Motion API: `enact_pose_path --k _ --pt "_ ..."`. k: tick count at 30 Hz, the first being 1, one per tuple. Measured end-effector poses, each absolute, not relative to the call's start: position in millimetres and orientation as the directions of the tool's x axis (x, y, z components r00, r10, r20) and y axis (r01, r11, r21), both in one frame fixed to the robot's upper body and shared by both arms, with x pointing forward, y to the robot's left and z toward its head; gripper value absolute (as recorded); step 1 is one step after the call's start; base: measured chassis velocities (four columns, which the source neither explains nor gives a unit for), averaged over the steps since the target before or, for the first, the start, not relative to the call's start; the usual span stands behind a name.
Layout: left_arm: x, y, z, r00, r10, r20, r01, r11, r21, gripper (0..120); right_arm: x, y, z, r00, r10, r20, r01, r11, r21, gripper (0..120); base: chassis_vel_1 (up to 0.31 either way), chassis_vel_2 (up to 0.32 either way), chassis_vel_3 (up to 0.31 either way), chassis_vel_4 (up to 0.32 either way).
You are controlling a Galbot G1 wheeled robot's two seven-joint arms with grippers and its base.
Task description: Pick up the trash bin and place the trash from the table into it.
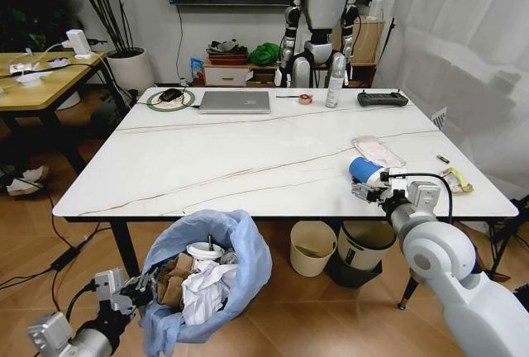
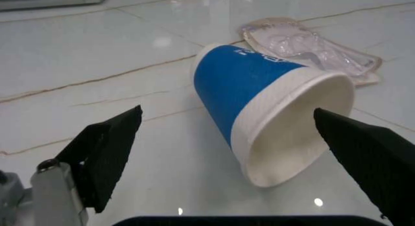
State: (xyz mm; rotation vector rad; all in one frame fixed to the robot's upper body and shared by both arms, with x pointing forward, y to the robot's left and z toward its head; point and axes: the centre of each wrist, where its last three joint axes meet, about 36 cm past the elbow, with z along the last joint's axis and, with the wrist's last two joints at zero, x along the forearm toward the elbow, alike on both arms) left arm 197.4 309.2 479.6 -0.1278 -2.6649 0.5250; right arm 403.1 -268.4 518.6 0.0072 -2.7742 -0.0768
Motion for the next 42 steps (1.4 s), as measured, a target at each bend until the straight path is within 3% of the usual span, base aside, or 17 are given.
enact_pose_path --k 4,7,13,14,16,22,26,36,39,42 --pt "196.9 308.9 480.1 -0.909 0.166 0.383 0.008 0.924 -0.381 0 408.8 -269.5 515.8 -0.937 -0.047 0.347 -0.019 0.996 0.084 86 0.0 0.0 0.0 0.0" --pt "196.2 308.9 480.0 -0.91 0.16 0.383 0.002 0.924 -0.382 0 414.4 -268.7 509.3 -0.936 -0.07 0.346 -0.036 0.994 0.103 69 0.0 0.0 0.0 0.0" --pt "195.7 308.8 479.7 -0.911 0.157 0.383 -0.002 0.924 -0.383 0 417.9 -266.3 505.0 -0.935 -0.082 0.346 -0.048 0.993 0.106 52 0.0 0.0 0.0 0.0" --pt "195.7 308.9 479.8 -0.911 0.156 0.382 -0.002 0.924 -0.383 0 418.7 -265.7 503.5 -0.934 -0.086 0.346 -0.053 0.993 0.106 45 0.0 0.0 0.0 0.0" --pt "195.8 308.9 479.8 -0.911 0.156 0.382 -0.002 0.924 -0.383 0 419.0 -265.7 503.0 -0.934 -0.087 0.346 -0.054 0.993 0.105 43 0.0 0.0 0.0 0.0" --pt "195.8 309.8 480.2 -0.912 0.153 0.382 -0.004 0.925 -0.38 0 421.0 -266.0 498.5 -0.935 -0.094 0.341 -0.062 0.993 0.104 15 0.0 0.0 0.0 0.0" --pt "196.5 310.0 480.6 -0.913 0.153 0.379 -0.003 0.925 -0.381 0 420.4 -264.9 498.2 -0.939 -0.109 0.327 -0.077 0.991 0.109 4 0.0 0.0 0.0 0.0" --pt "196.2 309.1 479.6 -0.912 0.153 0.381 -0.006 0.923 -0.385 0 416.7 -263.5 505.1 -0.947 -0.151 0.285 -0.122 0.986 0.118 0 0.0 0.0 0.0 0.0" --pt "195.1 309.0 477.3 -0.908 0.153 0.391 -0.011 0.922 -0.386 0 405.4 -257.6 524.8 -0.949 -0.22 0.226 -0.195 0.972 0.13 0 0.0 0.0 0.0 0.0" --pt "193.0 308.8 475.9 -0.904 0.151 0.401 -0.016 0.924 -0.383 0 376.6 -237.9 557.7 -0.892 -0.433 0.129 -0.41 0.896 0.172 0 0.0 0.0 0.0 0.0"
